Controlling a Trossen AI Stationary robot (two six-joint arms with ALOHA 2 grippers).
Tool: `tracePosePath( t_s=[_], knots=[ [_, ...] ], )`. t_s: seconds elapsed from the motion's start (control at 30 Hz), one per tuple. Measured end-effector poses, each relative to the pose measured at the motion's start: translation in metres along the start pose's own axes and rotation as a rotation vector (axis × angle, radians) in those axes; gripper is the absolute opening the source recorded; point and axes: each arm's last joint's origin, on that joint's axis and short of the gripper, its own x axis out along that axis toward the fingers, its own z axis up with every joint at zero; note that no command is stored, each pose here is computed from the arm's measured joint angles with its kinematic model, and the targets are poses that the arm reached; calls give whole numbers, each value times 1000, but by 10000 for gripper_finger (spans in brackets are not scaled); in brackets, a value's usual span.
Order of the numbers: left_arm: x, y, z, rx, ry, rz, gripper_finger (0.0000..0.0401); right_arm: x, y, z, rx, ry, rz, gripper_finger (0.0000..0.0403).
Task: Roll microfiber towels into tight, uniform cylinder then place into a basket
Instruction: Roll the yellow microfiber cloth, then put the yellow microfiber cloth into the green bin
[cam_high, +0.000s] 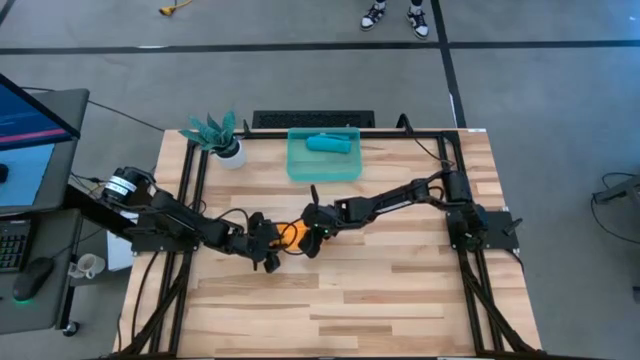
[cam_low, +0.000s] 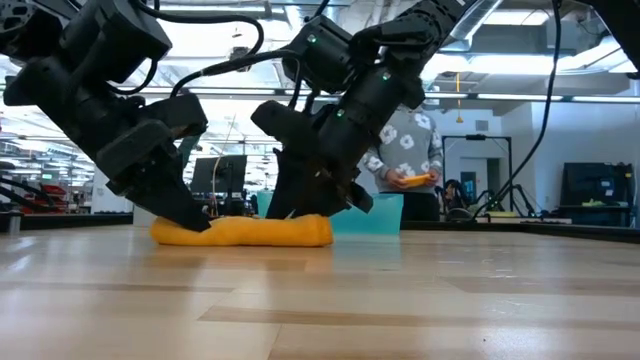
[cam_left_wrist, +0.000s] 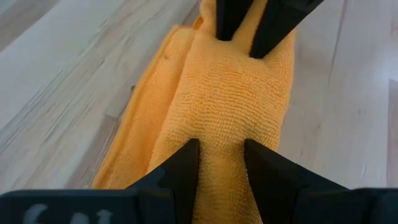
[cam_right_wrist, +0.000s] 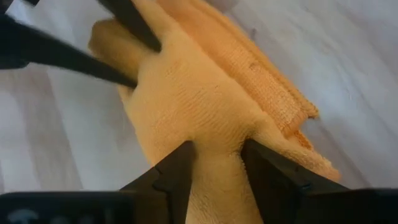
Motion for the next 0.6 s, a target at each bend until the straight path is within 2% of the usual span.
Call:
tracePosePath(
  t_s=[0.1, 0.23, 0.33, 0.5, 0.6],
  knots=[
    [0, 0, 0, -2, 0, -2, 128, -5, -3, 3, 2, 35, 35, 180],
    [0, -1, 1, -9, 0, -2, 128, -18, -6, 5, -22, 63, 21, 181],
    [0, -1, 2, -15, 2, -1, 128, -36, -7, 7, -71, 85, -4, 179],
    [-2, -1, 3, -30, 12, -19, 128, -64, -10, 4, -156, 106, -133, 176],
    [-3, -1, 3, -32, 16, -27, 128, -82, -14, -6, -186, 91, -146, 176]
  ],
)
